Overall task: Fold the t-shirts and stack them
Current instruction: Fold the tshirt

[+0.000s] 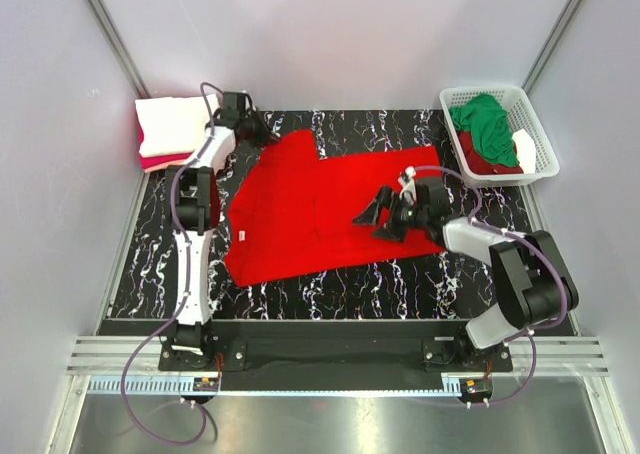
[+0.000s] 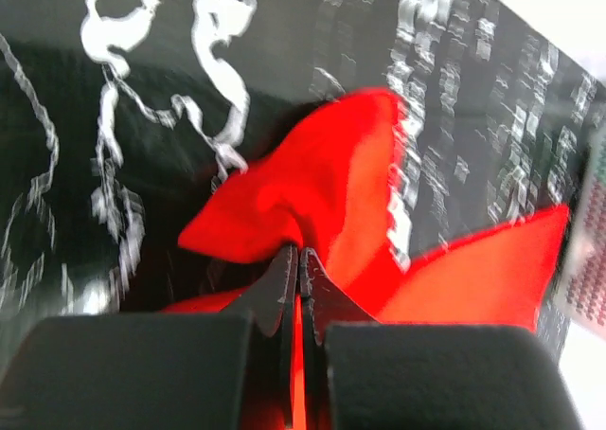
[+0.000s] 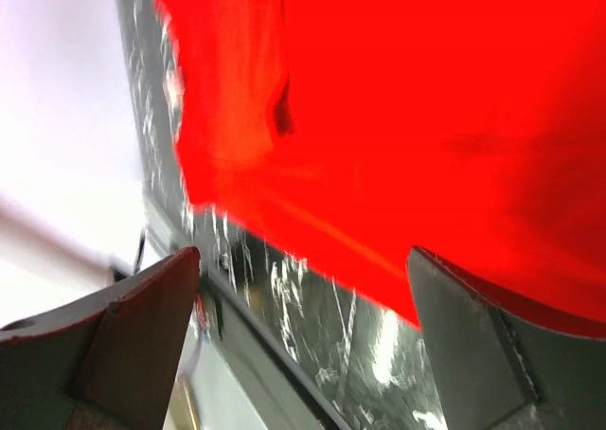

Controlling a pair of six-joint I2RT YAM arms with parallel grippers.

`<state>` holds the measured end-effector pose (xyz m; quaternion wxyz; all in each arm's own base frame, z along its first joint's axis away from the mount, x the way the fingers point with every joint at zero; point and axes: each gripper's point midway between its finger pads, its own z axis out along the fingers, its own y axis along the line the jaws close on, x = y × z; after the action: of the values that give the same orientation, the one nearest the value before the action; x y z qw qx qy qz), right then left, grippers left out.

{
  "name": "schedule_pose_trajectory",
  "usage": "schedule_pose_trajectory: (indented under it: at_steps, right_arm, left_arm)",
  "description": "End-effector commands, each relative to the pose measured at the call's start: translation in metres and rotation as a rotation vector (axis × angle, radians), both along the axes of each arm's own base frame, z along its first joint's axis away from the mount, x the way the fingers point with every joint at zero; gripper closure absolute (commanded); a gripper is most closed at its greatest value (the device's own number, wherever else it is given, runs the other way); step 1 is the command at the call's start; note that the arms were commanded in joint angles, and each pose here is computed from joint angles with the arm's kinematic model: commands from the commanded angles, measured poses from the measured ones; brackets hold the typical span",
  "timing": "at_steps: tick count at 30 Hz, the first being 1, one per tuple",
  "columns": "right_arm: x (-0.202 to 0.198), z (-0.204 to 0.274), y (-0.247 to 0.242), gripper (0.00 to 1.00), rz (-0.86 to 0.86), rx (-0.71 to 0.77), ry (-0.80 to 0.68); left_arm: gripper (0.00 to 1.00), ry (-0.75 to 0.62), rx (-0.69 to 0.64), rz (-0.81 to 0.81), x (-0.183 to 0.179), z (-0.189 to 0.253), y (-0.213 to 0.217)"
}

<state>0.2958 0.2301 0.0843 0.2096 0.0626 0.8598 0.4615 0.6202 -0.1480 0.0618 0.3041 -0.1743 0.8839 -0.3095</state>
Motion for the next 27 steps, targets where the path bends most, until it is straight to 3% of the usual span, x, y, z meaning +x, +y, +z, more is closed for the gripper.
schedule_pose_trajectory:
  at_steps: [1, 6, 7, 12, 17, 21, 27]
  right_arm:
    - [0.062, 0.041, -0.033, 0.00, -0.240, -0.216, -0.036]
    - [0.146, 0.108, -0.079, 0.00, -0.393, -0.415, -0.096]
    - [0.147, 0.077, -0.093, 0.01, -0.408, -0.519, 0.018]
    - [0.196, 0.081, -0.122, 0.01, -0.461, -0.643, 0.050]
    - [0.231, 0.087, -0.127, 0.08, -0.452, -0.661, 0.014]
    - [0.246, 0.057, -0.130, 0.12, -0.438, -0.721, 0.058]
    - [0.274, 0.033, -0.132, 0.18, -0.435, -0.757, 0.046]
  left_arm:
    - [1.00, -0.169, 0.081, -0.054, -0.018, 0.110, 0.007]
    - [1.00, -0.099, 0.155, -0.056, -0.056, 0.112, 0.028]
    - [1.00, -0.091, 0.160, -0.048, -0.060, 0.112, 0.033]
    - [1.00, -0.052, 0.185, 0.010, -0.083, 0.114, 0.069]
    - [1.00, -0.022, 0.249, 0.009, -0.097, 0.109, 0.095]
    - [1.00, 0.029, 0.314, 0.030, -0.106, 0.100, 0.118]
    - [1.00, 0.042, 0.269, 0.017, -0.107, 0.096, 0.125]
